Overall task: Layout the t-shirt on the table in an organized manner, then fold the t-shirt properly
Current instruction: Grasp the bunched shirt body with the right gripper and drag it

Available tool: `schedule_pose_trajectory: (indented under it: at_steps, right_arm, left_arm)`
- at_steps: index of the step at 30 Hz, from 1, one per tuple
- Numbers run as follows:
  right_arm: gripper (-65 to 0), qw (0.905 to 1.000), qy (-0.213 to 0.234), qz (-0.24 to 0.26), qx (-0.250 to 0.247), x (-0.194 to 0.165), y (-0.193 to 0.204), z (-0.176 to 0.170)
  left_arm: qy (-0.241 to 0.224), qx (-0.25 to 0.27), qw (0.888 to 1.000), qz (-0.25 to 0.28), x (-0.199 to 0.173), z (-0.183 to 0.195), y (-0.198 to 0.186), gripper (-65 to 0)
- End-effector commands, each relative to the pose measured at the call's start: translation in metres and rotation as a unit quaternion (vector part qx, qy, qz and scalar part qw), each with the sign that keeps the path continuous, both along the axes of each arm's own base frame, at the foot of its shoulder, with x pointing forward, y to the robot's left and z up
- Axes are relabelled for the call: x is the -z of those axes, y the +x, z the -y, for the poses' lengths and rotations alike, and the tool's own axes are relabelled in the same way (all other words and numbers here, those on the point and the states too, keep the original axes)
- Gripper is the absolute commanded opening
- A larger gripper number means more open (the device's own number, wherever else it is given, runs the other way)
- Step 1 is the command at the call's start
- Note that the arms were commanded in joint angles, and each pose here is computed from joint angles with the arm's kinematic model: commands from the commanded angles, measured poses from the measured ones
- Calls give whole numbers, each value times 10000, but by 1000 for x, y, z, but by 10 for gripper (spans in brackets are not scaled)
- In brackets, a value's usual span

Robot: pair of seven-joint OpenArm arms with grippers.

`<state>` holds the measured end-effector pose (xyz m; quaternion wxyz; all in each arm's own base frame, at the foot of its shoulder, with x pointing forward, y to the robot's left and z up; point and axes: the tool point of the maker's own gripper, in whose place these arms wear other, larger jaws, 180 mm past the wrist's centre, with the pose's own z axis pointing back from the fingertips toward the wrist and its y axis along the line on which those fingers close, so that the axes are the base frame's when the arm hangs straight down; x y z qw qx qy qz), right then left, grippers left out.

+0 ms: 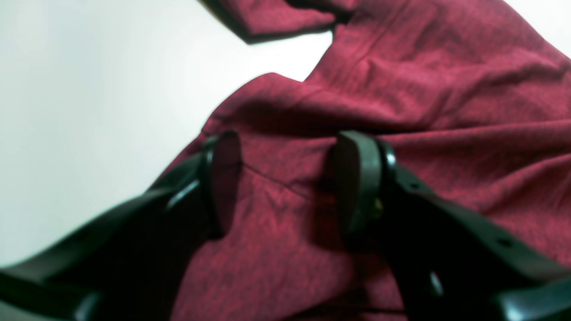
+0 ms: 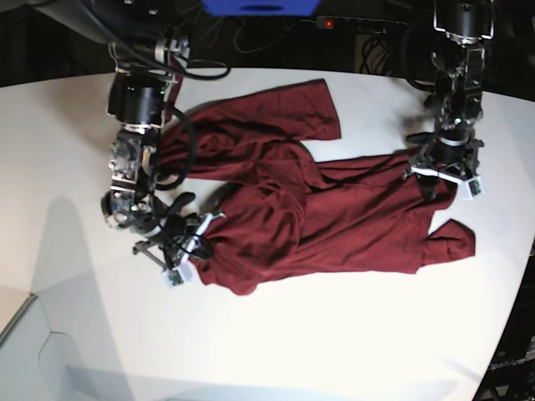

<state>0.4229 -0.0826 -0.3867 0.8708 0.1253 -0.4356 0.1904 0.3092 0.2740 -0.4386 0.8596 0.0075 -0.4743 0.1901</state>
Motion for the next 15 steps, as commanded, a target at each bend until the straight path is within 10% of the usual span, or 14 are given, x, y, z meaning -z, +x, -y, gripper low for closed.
schedule_pose_trajectory:
  at_steps: [1, 15]
  right_arm:
    - [-650, 9991, 78, 401, 89, -26, 17, 4]
    - [-650, 9856, -430, 1346, 926, -86, -3, 78]
  left_arm:
    - [-220, -70, 9974, -683, 24, 1, -26, -314]
    - [-239, 242, 9972, -666, 13, 23, -64, -366]
